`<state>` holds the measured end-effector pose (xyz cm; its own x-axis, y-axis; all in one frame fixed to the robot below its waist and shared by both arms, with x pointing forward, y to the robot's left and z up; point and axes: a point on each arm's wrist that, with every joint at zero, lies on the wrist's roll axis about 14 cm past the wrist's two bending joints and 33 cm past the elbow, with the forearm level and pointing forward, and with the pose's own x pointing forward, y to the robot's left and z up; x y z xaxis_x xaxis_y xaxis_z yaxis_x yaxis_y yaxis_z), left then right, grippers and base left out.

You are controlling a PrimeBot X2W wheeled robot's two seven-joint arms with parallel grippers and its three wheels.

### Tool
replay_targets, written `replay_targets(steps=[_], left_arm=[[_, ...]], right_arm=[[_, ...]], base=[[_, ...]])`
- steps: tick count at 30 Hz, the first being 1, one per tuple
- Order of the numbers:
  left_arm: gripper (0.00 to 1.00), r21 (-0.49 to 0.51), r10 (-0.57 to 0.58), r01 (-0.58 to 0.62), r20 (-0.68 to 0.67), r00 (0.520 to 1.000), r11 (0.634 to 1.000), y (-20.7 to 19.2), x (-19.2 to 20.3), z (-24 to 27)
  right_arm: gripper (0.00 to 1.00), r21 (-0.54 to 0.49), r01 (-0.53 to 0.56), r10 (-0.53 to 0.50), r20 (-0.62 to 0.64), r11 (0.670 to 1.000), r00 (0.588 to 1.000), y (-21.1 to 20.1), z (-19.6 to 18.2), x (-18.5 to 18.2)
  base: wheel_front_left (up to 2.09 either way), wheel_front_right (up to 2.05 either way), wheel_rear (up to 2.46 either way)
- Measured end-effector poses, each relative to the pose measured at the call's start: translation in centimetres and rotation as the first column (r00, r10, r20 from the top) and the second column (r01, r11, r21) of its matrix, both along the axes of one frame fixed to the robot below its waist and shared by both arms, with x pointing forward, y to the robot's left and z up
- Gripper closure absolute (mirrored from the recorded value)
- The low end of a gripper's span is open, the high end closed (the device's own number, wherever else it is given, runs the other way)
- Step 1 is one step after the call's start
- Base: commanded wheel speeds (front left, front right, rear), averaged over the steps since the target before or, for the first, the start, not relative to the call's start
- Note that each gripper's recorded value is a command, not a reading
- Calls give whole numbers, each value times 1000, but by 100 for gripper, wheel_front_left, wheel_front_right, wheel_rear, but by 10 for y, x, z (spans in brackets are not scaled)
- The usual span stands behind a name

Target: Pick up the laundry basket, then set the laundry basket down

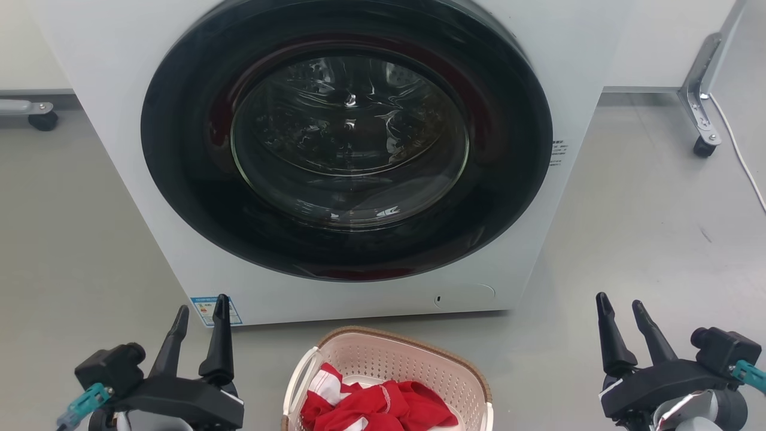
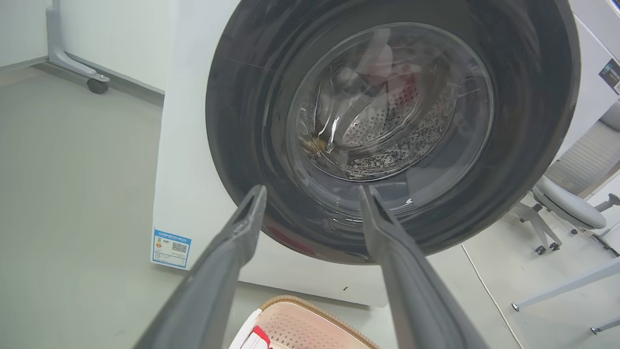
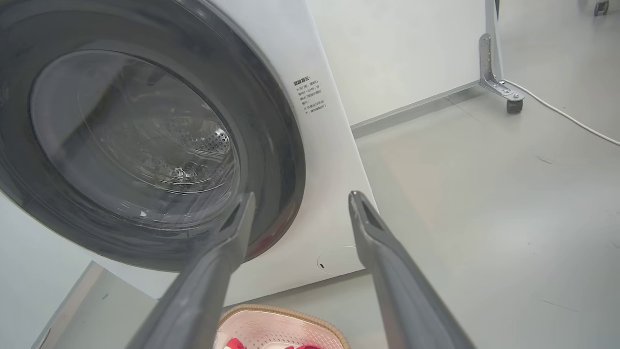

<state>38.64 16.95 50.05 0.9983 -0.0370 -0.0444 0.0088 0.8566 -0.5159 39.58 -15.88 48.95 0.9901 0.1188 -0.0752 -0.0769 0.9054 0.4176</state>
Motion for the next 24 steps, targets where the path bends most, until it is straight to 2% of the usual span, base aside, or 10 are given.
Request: replay_targets(steps=[12, 24], left_arm=[[0, 171, -14, 10, 19, 1000, 985, -4, -3, -3], [0, 300, -28, 17, 32, 999, 954, -9, -6, -5]], right_arm=[[0, -163, -39, 44, 30, 986, 999, 8, -4, -2], [0, -298, -49, 74, 72, 953, 995, 11, -2, -2]], base=[[0, 0, 0], [0, 0, 0]])
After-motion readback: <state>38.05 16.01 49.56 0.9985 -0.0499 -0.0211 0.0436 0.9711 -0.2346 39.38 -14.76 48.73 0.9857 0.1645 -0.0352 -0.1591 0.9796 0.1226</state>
